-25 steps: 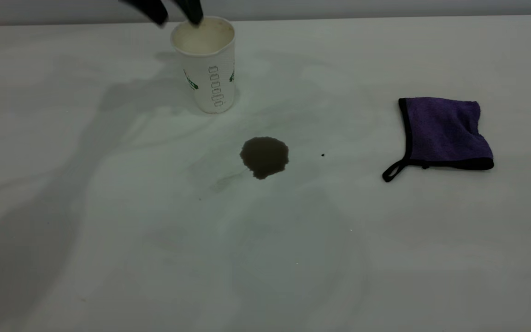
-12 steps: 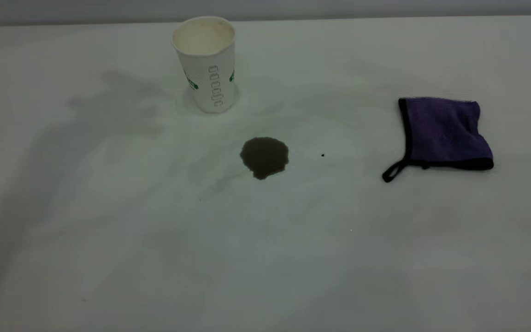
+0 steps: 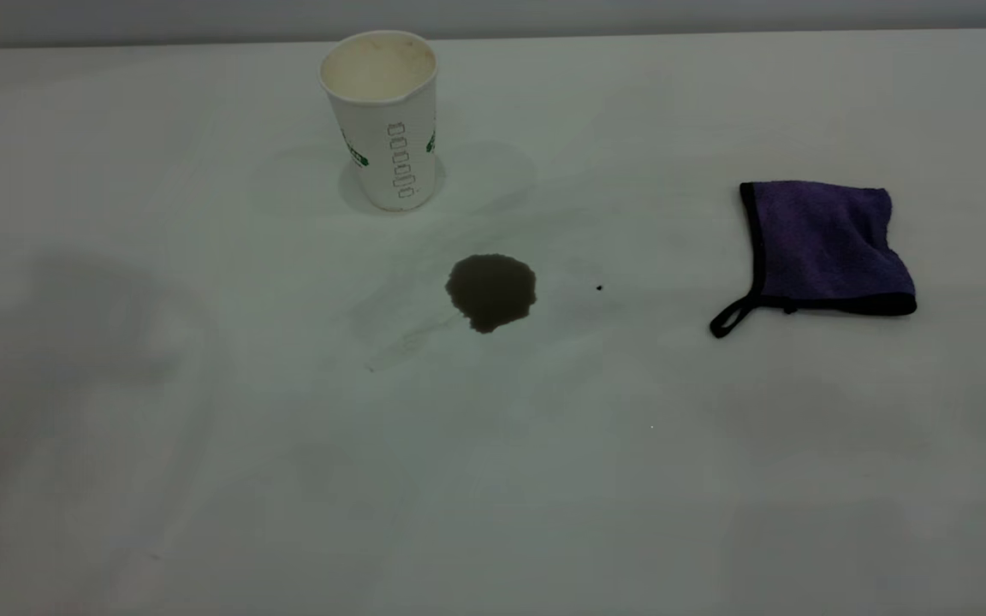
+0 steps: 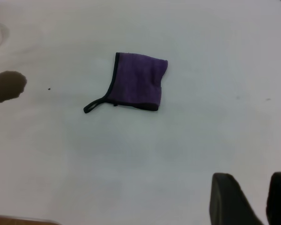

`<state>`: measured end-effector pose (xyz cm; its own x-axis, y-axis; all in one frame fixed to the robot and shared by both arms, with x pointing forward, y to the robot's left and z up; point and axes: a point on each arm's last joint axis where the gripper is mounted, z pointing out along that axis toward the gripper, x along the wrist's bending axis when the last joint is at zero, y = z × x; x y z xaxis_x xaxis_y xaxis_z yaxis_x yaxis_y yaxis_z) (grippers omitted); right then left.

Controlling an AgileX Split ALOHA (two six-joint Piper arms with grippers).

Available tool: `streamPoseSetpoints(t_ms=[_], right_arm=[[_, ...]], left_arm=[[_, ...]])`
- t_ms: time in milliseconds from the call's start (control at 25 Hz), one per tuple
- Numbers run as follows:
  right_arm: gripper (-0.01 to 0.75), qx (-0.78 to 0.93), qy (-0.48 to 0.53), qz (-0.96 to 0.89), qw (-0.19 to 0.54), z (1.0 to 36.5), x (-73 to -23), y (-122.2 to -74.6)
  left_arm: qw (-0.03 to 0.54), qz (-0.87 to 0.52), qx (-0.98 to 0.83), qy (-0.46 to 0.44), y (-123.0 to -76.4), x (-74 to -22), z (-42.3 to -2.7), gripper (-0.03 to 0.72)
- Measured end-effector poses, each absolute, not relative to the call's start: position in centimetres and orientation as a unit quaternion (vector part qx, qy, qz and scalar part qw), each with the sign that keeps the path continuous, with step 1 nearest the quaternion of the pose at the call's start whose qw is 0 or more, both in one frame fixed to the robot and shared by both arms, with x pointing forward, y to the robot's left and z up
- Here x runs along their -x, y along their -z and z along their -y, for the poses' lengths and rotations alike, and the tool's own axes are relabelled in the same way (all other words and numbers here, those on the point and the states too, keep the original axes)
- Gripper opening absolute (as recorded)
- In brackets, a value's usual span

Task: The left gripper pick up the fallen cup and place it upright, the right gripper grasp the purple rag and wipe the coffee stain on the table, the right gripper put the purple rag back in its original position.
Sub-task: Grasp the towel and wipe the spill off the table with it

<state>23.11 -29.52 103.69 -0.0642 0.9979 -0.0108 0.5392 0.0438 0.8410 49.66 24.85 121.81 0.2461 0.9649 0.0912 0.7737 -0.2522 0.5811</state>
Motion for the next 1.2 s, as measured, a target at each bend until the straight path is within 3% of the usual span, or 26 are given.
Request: streamPoseSetpoints(t_ms=[240,720,1200], right_arm=[[0.237,-0.599,-0.346,-0.642,0.331,29.5,-23.1,-103.7],[0.237,-0.599,-0.346,-0.642,0.331,29.5,-23.1,-103.7],[0.237,-0.599,-0.346,-0.642,0.331,29.5,-23.1,-103.7]], left_arm=[[0.209,-0.591,-0.751,-0.210,-119.2,-41.4,-26.7,0.487],[0.188,-0.612,-0.753,-0.152,-107.6,-30.0,-28.9,0.486],[0.258,-0.630,-0.683,-0.267,-103.6,-24.2,-30.4,0.486]])
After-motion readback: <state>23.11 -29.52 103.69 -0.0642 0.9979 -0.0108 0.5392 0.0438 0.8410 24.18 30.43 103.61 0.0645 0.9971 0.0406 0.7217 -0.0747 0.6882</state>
